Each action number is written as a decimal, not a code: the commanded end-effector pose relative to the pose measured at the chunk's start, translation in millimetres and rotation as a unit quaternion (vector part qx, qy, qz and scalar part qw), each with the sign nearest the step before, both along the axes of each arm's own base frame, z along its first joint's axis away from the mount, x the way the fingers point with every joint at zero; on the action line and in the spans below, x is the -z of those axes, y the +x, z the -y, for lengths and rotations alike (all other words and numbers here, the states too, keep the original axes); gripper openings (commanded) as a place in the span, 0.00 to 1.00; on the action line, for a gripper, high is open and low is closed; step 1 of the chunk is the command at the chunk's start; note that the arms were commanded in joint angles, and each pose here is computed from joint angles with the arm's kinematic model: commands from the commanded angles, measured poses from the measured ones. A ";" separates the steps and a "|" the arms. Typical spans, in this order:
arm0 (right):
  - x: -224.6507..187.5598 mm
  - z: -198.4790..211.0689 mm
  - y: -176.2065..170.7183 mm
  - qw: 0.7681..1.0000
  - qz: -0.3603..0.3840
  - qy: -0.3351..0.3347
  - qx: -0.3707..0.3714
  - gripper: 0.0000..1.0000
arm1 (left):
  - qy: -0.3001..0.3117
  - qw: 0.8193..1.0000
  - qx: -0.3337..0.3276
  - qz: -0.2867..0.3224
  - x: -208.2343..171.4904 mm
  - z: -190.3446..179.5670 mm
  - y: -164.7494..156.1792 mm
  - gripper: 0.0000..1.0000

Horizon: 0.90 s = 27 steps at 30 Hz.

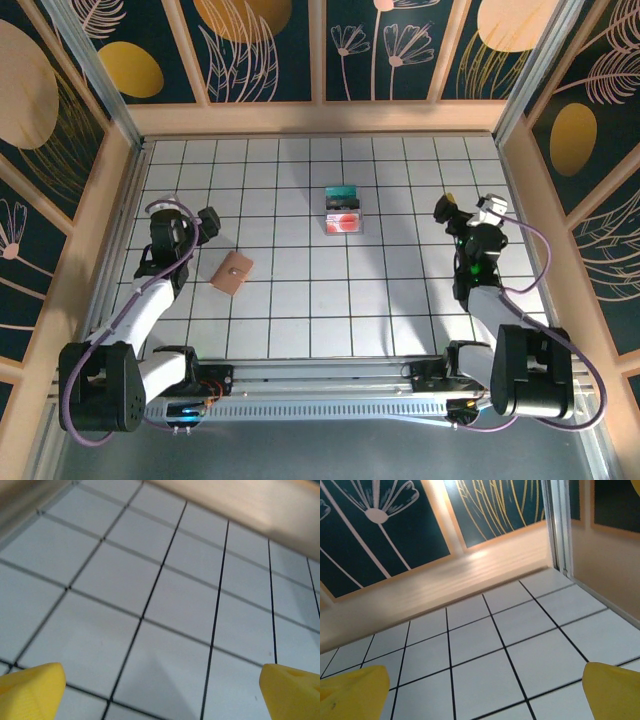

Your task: Take the credit cards out of the card holder

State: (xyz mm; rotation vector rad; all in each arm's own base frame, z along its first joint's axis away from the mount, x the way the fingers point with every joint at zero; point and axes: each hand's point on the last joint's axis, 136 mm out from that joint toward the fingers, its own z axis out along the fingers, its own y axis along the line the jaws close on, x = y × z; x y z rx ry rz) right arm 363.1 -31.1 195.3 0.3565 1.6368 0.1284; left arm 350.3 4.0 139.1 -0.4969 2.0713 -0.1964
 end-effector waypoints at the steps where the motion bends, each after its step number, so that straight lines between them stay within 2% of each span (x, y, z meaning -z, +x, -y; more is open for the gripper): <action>1: -3.5 7.3 -0.9 0.999 -0.027 0.038 0.027 0.99 | -0.066 0.992 0.011 -0.111 37.6 17.7 -30.4 0.99; 5: -5.3 8.0 -5.1 0.997 -0.045 0.058 0.033 0.99 | -0.060 0.983 0.028 -0.169 48.3 31.8 -50.0 0.99; 9: -12.0 8.5 -13.5 0.996 -0.030 0.070 0.036 0.99 | -0.020 0.974 0.045 -0.222 58.6 40.9 -64.0 0.99; 14: -21.4 13.0 -21.9 0.996 -0.007 0.074 0.051 0.99 | -0.019 0.961 0.097 -0.257 75.3 60.0 -64.5 0.99; 19: -24.8 14.1 -23.3 0.996 -0.003 0.072 0.055 0.99 | 0.011 0.942 0.136 -0.307 93.4 73.6 -68.5 0.99; 23: -24.2 14.0 -23.7 0.996 -0.003 0.072 0.055 0.99 | 0.020 0.930 0.172 -0.323 100.0 91.3 -67.9 0.99; 27: -24.7 14.1 -24.0 0.996 -0.001 0.071 0.056 0.99 | 0.060 0.921 0.159 -0.350 109.0 86.8 -69.3 0.99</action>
